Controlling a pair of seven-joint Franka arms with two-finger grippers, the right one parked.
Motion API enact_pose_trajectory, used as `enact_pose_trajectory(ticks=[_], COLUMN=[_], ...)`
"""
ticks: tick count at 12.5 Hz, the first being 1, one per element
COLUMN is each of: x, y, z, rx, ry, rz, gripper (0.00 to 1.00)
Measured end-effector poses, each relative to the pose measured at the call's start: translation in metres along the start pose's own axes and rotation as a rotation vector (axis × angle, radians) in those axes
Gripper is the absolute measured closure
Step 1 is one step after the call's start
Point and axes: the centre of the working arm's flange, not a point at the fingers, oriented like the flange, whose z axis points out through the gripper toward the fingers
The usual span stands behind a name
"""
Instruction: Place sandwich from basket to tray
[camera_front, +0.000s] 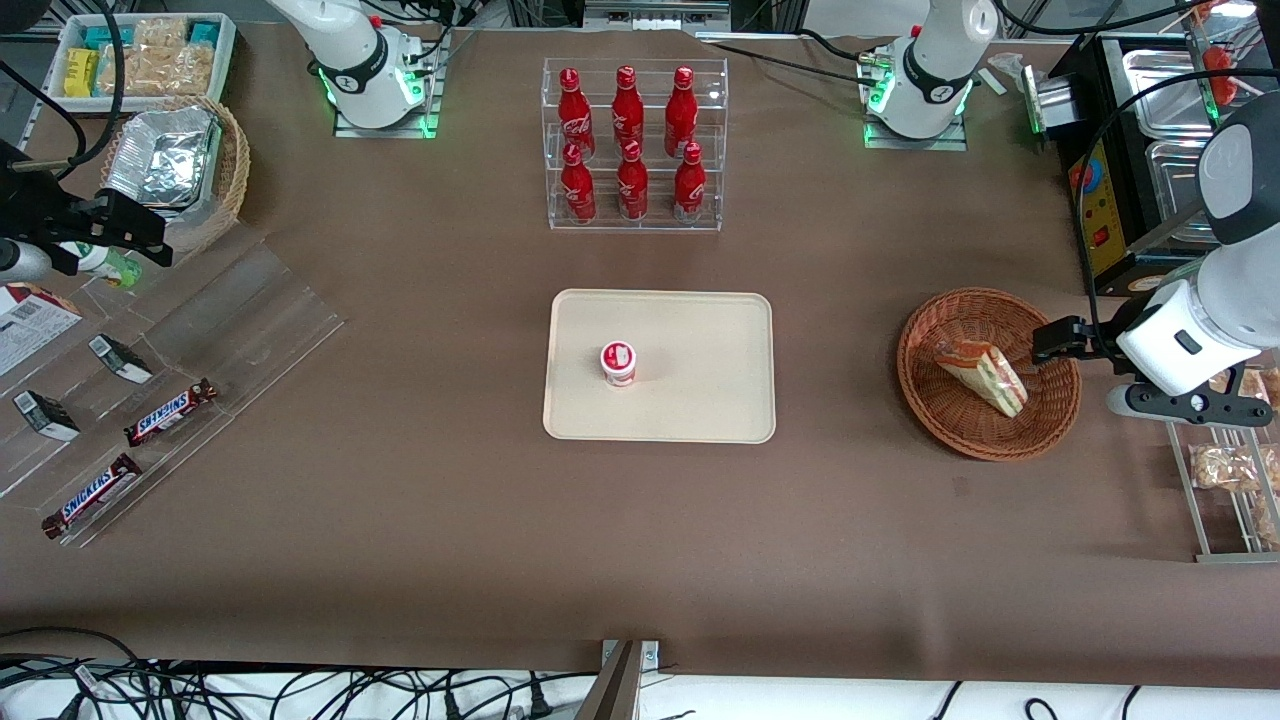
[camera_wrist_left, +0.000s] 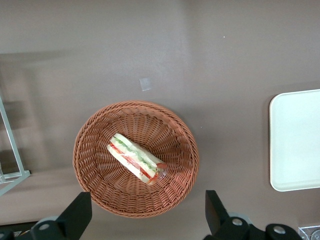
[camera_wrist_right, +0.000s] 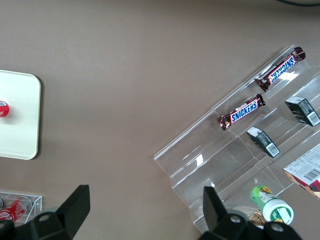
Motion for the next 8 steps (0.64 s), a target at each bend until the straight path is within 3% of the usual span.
enact_pose_trajectory(ticks=[6,8], x=[0.0000,0.0007], y=[-0.0051,-0.0077], z=[0.0003,0.0057], rx=[0.001,0.001], ry=[-0.001,-0.013], rz=[-0.019,-0.106], gripper=[0.00,0.00])
